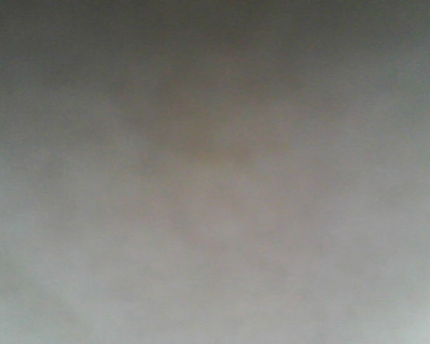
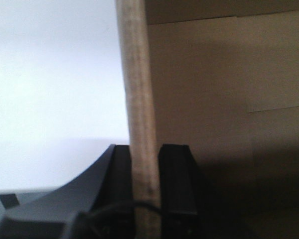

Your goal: Grab box from left shelf to table start

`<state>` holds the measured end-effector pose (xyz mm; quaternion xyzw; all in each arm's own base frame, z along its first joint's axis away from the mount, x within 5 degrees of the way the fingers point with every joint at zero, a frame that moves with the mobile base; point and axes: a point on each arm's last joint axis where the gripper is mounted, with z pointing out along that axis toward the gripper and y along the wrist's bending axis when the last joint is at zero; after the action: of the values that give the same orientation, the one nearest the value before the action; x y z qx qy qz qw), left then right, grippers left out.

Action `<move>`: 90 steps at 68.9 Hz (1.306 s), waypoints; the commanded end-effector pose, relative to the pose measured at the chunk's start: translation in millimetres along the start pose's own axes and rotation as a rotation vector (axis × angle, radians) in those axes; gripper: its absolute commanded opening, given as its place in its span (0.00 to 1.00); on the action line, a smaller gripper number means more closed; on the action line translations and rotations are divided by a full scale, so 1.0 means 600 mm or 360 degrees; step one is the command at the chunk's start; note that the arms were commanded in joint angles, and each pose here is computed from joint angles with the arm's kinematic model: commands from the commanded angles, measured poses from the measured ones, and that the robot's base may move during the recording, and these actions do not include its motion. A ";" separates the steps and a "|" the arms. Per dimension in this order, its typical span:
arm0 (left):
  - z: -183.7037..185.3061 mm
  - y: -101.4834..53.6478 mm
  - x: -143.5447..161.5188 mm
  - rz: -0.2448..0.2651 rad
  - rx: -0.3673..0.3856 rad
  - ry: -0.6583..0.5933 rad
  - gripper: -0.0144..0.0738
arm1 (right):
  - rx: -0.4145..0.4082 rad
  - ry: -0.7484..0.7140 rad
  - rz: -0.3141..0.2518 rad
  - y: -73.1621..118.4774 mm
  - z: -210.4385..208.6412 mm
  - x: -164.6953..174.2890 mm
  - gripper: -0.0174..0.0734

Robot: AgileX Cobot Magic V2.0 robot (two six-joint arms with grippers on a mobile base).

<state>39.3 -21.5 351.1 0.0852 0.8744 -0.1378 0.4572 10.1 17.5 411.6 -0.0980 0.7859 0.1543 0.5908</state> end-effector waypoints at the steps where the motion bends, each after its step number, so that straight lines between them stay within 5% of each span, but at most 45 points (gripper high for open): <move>1: -0.008 -0.006 -0.024 0.0040 0.0043 -0.0171 0.05 | -0.0081 -0.0293 0.0063 0.009 -0.010 -0.038 0.26; 90: -0.008 -0.006 -0.024 0.0040 0.0043 -0.0171 0.05 | -0.0081 -0.0293 0.0063 0.009 -0.010 -0.038 0.26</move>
<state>39.3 -21.5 351.1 0.0852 0.8744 -0.1378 0.4572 10.1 17.5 411.6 -0.0980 0.7859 0.1543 0.5908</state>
